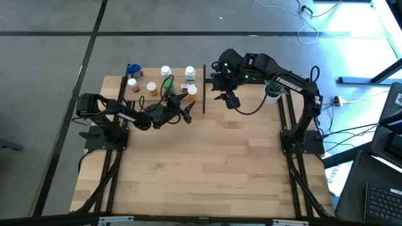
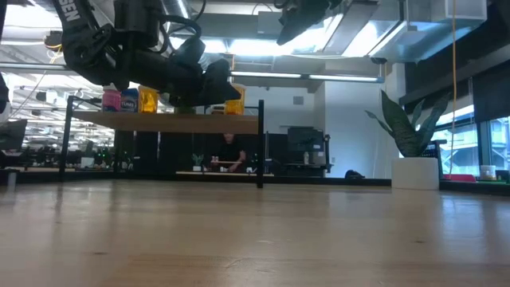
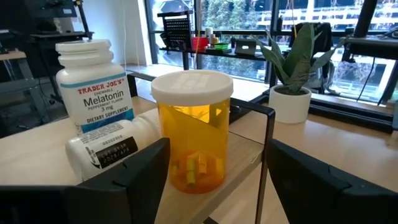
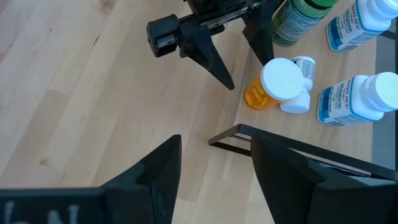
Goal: Pick and place medicine bottles onto shelf by color
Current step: Remove the orange pill bottle from the shelf
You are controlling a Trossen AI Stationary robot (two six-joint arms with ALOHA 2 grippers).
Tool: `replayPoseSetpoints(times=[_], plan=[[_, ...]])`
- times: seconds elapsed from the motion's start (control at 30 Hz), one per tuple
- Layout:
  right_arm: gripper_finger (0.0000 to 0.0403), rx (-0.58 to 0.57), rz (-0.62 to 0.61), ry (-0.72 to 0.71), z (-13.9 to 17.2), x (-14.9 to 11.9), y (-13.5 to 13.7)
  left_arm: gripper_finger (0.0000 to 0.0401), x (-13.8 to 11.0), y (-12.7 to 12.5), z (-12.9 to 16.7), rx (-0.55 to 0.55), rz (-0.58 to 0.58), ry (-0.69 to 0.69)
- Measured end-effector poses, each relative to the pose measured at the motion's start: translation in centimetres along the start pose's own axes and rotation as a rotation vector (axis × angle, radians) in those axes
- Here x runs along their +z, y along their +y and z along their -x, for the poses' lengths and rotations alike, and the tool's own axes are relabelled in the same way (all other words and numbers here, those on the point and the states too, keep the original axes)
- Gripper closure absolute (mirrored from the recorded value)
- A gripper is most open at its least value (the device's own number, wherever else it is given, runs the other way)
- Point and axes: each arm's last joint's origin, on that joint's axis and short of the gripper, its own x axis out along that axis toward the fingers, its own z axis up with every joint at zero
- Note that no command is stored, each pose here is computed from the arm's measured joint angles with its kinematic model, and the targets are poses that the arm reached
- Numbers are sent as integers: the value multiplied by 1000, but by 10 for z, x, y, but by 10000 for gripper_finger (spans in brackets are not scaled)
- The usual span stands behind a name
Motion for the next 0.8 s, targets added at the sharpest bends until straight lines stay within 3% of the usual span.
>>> replayPoseSetpoints(times=[0.47, 0.8], plan=[[208, 0, -1, 0, 0, 0, 0, 142, 6, -2, -5, 5, 26, -13], [208, 0, -1, 0, 0, 0, 0, 142, 11, -10, -17, 3, -79, 55]])
